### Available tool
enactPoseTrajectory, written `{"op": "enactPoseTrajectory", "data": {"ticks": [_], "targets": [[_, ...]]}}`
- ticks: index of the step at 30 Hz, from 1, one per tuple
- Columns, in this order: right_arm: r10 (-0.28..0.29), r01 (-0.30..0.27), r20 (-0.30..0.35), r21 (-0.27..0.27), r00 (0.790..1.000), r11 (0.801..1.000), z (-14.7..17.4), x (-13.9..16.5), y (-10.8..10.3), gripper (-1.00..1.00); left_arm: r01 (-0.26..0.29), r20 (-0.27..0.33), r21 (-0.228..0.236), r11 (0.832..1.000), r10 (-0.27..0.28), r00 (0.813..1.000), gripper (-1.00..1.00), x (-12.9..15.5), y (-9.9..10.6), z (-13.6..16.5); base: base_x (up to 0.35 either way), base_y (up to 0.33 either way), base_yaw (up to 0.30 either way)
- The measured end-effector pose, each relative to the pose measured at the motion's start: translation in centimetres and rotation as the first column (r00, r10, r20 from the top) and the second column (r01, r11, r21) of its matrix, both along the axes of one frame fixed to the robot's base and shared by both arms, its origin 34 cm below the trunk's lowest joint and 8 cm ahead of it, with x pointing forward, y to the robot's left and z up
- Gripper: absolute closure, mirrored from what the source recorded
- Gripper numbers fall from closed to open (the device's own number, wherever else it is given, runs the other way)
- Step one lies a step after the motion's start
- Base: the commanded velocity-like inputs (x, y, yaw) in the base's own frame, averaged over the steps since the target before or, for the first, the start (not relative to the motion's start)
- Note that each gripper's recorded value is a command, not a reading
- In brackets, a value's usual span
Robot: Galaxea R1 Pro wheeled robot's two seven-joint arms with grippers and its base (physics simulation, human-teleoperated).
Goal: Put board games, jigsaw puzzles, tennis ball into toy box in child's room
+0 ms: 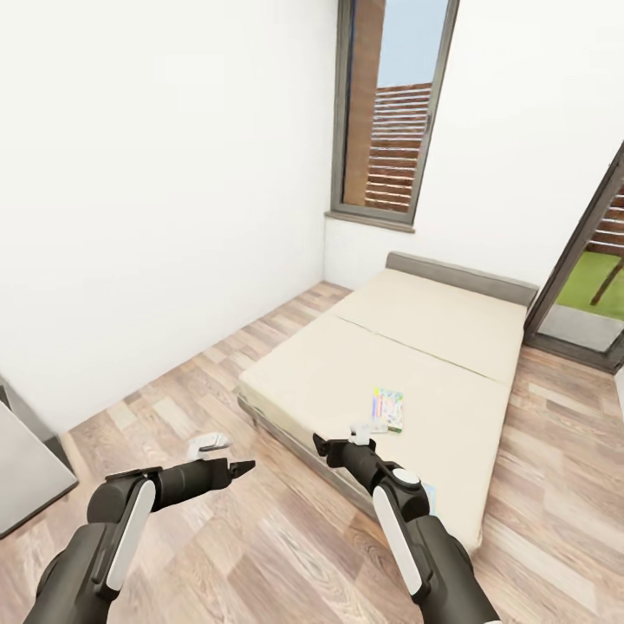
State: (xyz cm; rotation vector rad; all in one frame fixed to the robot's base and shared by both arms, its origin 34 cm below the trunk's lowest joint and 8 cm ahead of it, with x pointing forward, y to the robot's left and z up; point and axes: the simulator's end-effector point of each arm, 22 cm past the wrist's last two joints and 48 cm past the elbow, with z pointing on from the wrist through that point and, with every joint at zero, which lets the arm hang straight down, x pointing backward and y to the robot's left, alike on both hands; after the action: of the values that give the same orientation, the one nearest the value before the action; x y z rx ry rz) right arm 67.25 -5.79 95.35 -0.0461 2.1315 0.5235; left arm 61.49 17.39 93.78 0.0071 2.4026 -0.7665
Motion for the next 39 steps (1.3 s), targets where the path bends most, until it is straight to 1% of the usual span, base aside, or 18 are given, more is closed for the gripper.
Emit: {"op": "enactPoseTrajectory", "data": {"ticks": [12, 32, 39], "targets": [[0.002, -0.002, 0.000, -0.002, 1.000, 1.000, -0.04, -0.02, 0.05, -1.00, 0.001, 0.001, 0.000, 1.000, -0.001, 1.000, -1.00, 0.00, -0.02, -0.02, 0.125, 0.188, -0.262], [0.003, -0.003, 0.000, -0.002, 1.000, 1.000, -0.05, -0.04, 0.09, -1.00, 0.000, -0.001, -0.002, 1.000, 0.000, 1.000, -1.00, 0.00, -0.03, -0.02, 0.019, 0.015, -0.274], [0.003, -0.003, 0.001, -0.002, 1.000, 1.000, -0.02, -0.05, 0.09, -1.00, 0.001, -0.001, 0.000, 1.000, -0.001, 1.000, -1.00, -0.03, -0.03, -0.02, 0.158, 0.096, -0.247]]}}
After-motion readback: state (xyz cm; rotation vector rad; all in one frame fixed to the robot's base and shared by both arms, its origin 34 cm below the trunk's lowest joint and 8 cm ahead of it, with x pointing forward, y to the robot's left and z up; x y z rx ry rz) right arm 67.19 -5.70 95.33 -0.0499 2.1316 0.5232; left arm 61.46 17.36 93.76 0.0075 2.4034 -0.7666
